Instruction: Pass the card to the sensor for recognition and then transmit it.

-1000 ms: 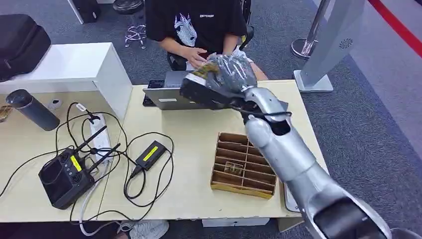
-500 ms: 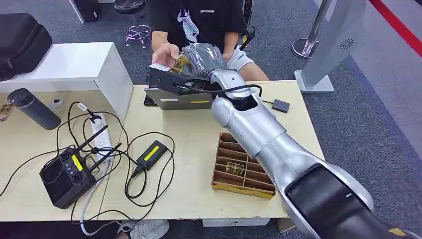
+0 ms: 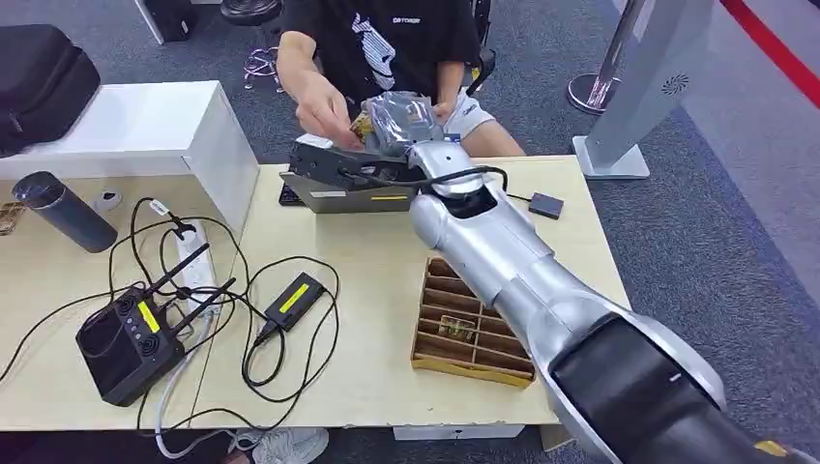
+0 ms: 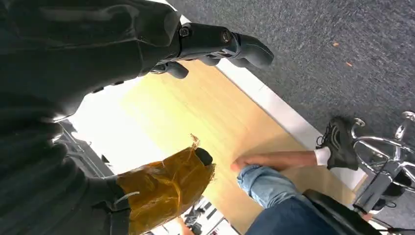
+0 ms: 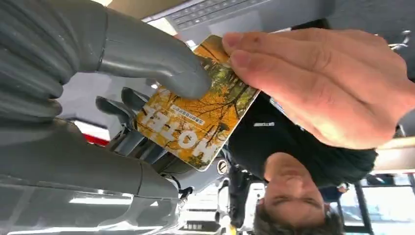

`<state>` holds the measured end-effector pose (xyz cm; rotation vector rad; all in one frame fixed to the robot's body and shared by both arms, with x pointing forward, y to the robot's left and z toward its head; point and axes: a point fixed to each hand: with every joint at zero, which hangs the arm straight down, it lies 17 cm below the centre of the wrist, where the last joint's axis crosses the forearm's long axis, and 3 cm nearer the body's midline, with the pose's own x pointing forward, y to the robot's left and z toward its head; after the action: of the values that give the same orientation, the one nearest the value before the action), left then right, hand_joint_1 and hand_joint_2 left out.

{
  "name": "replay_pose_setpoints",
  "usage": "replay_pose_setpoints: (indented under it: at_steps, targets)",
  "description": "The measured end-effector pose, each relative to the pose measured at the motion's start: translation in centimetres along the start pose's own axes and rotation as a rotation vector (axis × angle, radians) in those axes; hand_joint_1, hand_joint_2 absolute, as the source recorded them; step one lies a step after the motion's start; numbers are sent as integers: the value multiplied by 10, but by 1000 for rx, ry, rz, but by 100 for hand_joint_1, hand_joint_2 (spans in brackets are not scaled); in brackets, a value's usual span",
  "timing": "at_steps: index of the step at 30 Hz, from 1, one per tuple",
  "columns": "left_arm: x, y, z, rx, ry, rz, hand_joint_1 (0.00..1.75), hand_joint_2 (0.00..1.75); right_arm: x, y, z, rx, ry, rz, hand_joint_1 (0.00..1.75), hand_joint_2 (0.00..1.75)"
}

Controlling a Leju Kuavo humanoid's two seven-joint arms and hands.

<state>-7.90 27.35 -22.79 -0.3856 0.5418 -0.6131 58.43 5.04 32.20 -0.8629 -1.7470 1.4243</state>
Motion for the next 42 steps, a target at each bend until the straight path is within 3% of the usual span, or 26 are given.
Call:
replay_pose_setpoints:
  at_steps: [5,10,15,25,28,35,42]
  targets:
    - [0,-1,0,-2,-1,-3,0,175,1,4,1,-1,-20,-15,0,175]
    - [8,-3,-1,-4,-37,18,0,175,46,-6,12,-68,-203,-319,0,175]
    - [13,-7,-4,-5,-65,35,0,175,87,-12,51,-95,-361,-631,0,175]
    - [15,-12,-9,-6,-82,55,0,175,80,-26,117,-211,-488,-832,0,175]
    - [18,-13,-12,0,-101,69,0,175,53,-7,153,-282,-458,-809,0,175]
    - [21,-20,-19,9,-130,89,0,175,-26,62,232,-361,-208,-695,0,175]
    - [20,-23,-22,17,-121,76,0,175,-74,96,281,-409,8,-406,0,175]
